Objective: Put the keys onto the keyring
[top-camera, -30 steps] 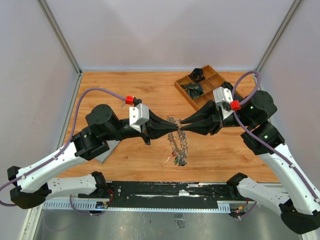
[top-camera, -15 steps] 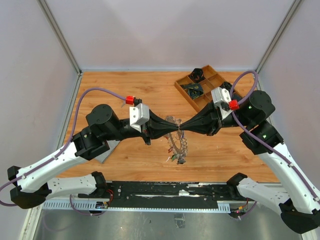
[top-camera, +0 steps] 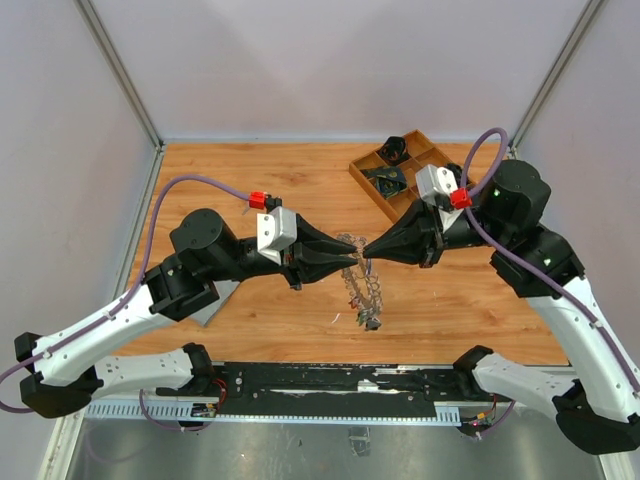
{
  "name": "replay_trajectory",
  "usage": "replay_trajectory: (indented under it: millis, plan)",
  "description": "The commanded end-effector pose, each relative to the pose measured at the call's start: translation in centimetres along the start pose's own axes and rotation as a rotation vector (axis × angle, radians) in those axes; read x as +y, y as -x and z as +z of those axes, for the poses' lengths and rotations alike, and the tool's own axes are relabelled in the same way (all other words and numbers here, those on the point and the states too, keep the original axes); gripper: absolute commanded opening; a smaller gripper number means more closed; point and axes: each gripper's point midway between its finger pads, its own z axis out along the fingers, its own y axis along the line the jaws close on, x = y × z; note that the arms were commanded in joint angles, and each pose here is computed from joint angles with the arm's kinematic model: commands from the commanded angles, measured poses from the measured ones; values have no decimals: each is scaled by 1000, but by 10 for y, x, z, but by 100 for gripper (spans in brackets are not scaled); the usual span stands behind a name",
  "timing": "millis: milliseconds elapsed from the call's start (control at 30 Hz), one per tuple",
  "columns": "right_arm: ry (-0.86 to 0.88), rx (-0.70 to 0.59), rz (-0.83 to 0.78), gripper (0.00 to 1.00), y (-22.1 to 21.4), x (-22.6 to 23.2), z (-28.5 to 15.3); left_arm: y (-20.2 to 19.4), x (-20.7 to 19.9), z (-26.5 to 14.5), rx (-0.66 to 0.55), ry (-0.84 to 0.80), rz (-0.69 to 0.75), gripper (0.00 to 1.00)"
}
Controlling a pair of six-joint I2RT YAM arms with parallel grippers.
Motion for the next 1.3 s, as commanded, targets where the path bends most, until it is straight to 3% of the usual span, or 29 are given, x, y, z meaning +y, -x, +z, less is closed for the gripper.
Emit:
replay_trajectory:
  millis: [0,400,767,1267]
  plan:
    - [-13,100,-45,0,-1,10,-11,13,-1,0,-28,1,21,27]
    - [-200,533,7,0,-38,-5,-32,-19,14,5,117,62,18,31]
    - [-199,587,8,0,-39,-5,-23,-39,9,8,195,8,29,31]
    - [-158,511,1,0,-31,0,-10,-44,3,18,193,-46,18,27]
